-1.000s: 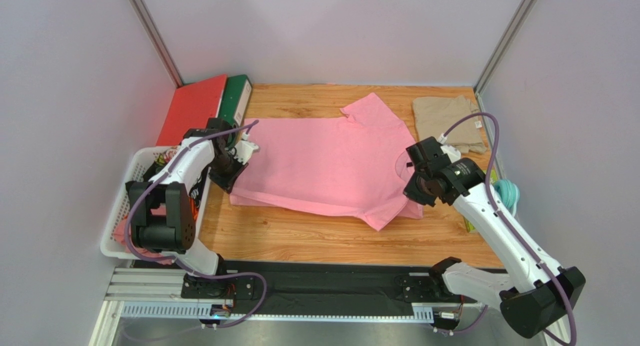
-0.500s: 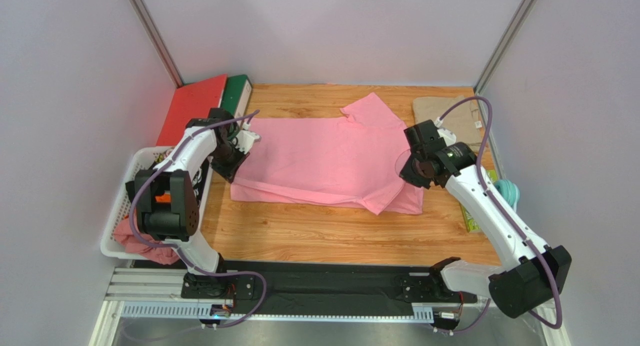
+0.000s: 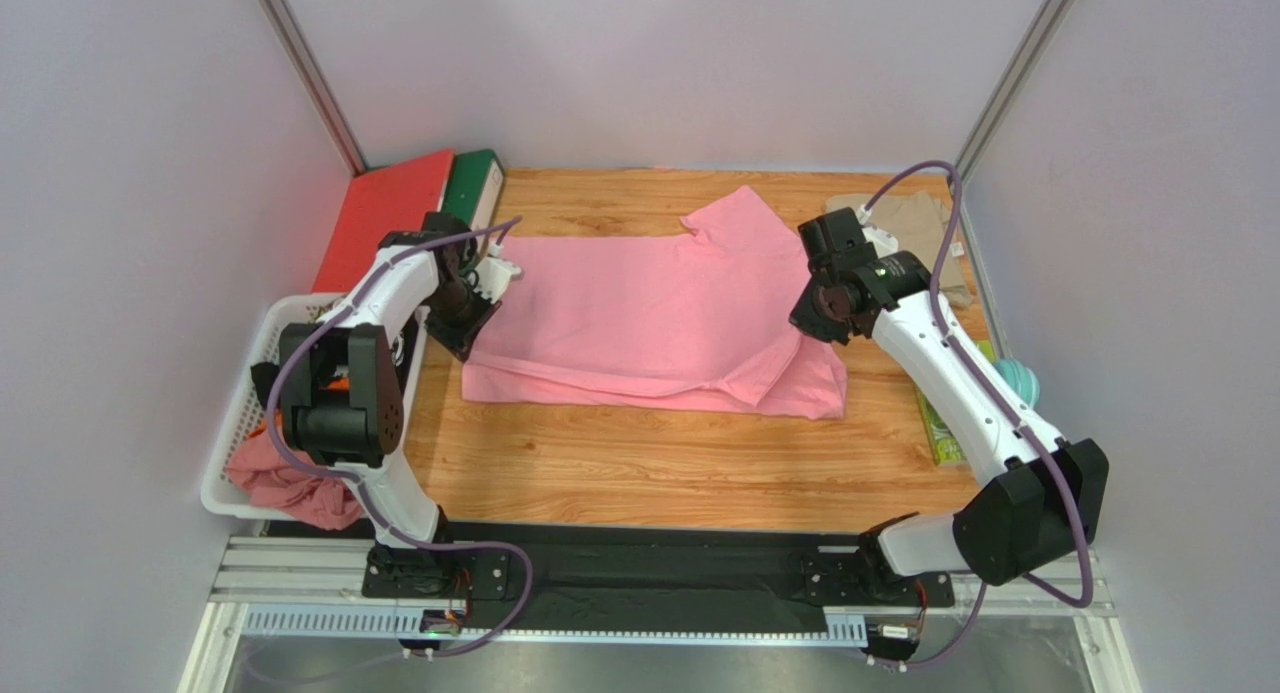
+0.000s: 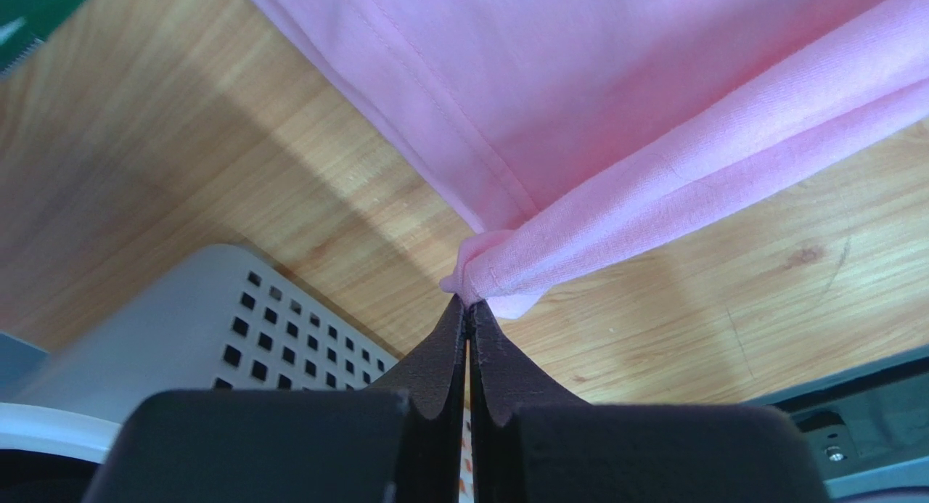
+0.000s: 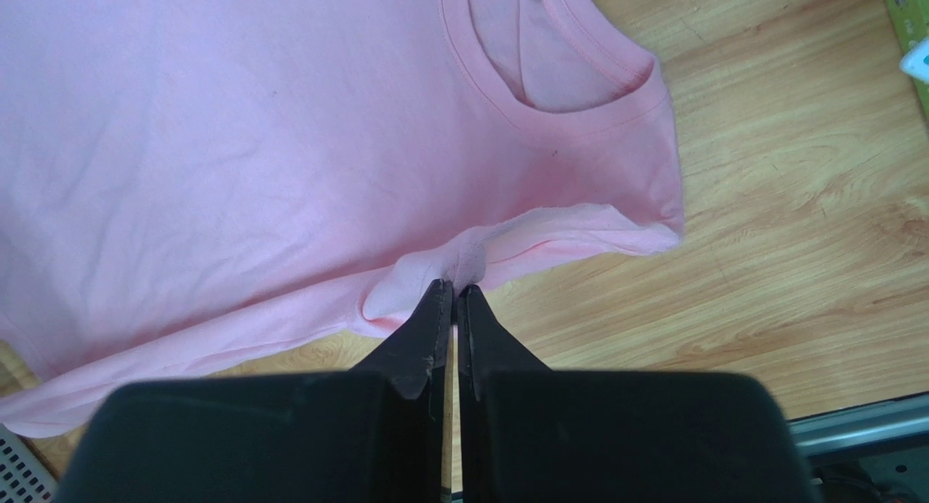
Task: Fold and stack the t-shirts
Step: Fold the flattened tshirt in 1/3 of the way
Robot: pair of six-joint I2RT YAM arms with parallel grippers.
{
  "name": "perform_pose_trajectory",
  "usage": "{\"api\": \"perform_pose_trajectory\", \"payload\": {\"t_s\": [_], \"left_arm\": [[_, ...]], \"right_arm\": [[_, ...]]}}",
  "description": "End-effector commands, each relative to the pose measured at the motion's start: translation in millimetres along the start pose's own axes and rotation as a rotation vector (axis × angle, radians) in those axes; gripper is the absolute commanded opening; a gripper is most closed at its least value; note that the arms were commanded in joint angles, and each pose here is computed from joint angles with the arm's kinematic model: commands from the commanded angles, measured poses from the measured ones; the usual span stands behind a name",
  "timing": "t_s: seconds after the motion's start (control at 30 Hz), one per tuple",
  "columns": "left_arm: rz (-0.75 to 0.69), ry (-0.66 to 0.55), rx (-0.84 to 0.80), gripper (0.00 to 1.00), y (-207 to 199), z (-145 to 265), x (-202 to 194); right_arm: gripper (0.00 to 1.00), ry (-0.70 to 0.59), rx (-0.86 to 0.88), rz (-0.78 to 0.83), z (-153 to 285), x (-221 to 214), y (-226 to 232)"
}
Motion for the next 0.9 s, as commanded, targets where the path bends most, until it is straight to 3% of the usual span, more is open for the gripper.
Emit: {"api": "perform_pose_trajectory", "payload": {"t_s": [0.0, 0.87], "left_arm": [[0.013, -0.045, 0.054, 0.00, 18.4, 10.3, 18.2], [0.036, -0.042, 0.072, 0.00, 36.9, -3.1, 34.7]], "right_arm": [[0.00, -0.087, 0.058, -0.014, 11.6, 31.8, 16.0], [0.00, -0.080, 0.049, -0.011, -19.8, 53.9, 39.0]]}}
Point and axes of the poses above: each gripper's point midway between its finger pads, its own z axis back along the fingers, its own y axis along the line the jaws close on, x = y × z, the point moved 1 cm from there along z, back along the fingers, and after that the axes turned 6 degrees about -z, right-handed, at the moved point
